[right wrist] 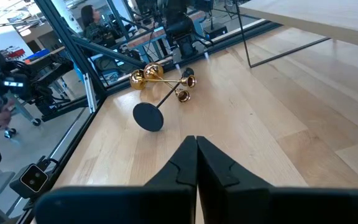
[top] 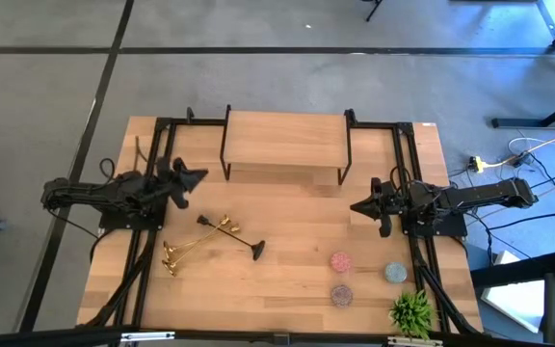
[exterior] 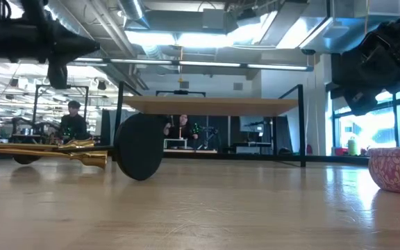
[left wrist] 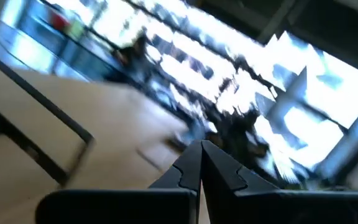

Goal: Pick & Place candle stick holders
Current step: Put the pink scented candle on the shelf

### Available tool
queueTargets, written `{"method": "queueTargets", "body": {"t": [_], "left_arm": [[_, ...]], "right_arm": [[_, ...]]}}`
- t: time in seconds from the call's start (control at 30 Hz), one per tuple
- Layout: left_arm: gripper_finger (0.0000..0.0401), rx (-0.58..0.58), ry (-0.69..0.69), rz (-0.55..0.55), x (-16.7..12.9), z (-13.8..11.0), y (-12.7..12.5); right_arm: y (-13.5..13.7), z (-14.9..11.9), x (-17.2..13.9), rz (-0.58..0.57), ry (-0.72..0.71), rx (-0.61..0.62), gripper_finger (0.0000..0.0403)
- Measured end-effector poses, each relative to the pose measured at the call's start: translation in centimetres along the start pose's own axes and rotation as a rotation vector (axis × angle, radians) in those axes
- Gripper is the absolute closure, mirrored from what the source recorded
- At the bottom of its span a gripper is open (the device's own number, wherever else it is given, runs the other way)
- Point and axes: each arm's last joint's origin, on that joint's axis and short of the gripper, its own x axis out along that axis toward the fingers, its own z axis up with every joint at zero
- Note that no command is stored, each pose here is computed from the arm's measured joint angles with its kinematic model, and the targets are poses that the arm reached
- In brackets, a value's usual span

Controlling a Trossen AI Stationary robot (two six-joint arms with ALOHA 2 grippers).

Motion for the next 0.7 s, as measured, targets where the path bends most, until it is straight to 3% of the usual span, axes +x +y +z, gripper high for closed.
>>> {"method": "queueTargets", "body": {"t": [0.07,0.17,0.5,0.7], "left_arm": [[0.0397,-0.006,-0.051,0.014,0.0,0.4,-0.1],[0.0397,0.018,-0.086,-0.054,0.0,0.9,-0.5],[0.0397,0.206,-0.237,-0.486,0.5,2.6,-3.1],[0.0397,0.294,-0.202,-0.406,2.9,2.8,-4.4]], "right_arm": [[0.0,0.0,0.0,0.0,0.0,0.0,0.0402],[0.0,0.0,0.0,0.0,0.0,0.0,0.0402],[0.0,0.0,0.0,0.0,0.0,0.0,0.0402],[0.0,0.0,0.0,0.0,0.001,0.0,0.0402]]}}
